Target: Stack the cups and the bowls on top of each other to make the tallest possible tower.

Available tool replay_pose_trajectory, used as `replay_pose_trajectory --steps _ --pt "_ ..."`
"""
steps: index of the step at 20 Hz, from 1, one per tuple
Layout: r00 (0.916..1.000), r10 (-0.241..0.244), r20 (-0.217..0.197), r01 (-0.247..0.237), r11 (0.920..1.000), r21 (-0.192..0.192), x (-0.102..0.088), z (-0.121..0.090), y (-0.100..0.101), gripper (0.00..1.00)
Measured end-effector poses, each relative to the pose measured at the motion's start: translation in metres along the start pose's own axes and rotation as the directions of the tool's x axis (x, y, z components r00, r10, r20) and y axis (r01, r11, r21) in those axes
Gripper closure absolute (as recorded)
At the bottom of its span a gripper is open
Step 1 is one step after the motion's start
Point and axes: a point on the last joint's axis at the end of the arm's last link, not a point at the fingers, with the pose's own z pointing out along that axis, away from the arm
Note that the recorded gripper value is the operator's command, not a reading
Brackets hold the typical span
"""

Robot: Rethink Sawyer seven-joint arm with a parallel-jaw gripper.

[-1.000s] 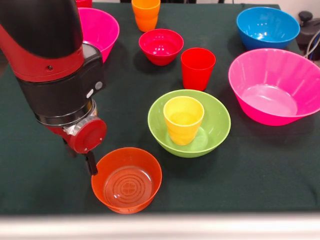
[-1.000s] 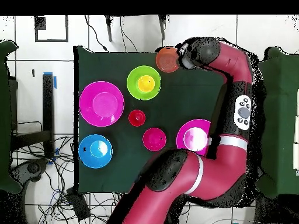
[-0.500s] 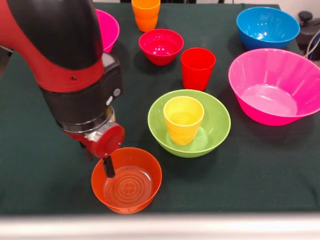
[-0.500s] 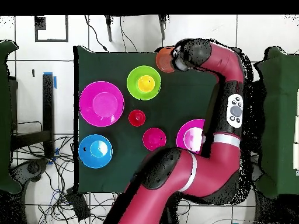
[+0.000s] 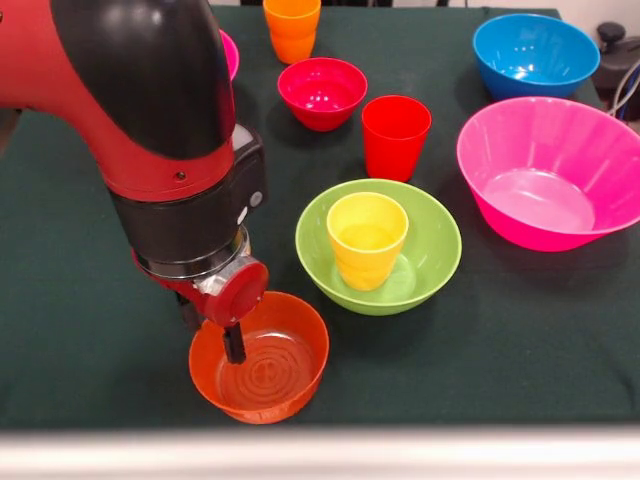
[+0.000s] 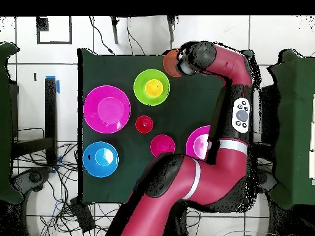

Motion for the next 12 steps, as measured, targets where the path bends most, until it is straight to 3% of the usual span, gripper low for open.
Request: replay_pose_trajectory --steps 6,12 --pt "0.9992 -0.026 0.03 0.024 0.9985 0.05 0.0 0.012 -0.006 0.0" --pt "0.9985 -0.051 0.018 0.049 0.994 0.098 0.016 0.037 -0.012 0.0"
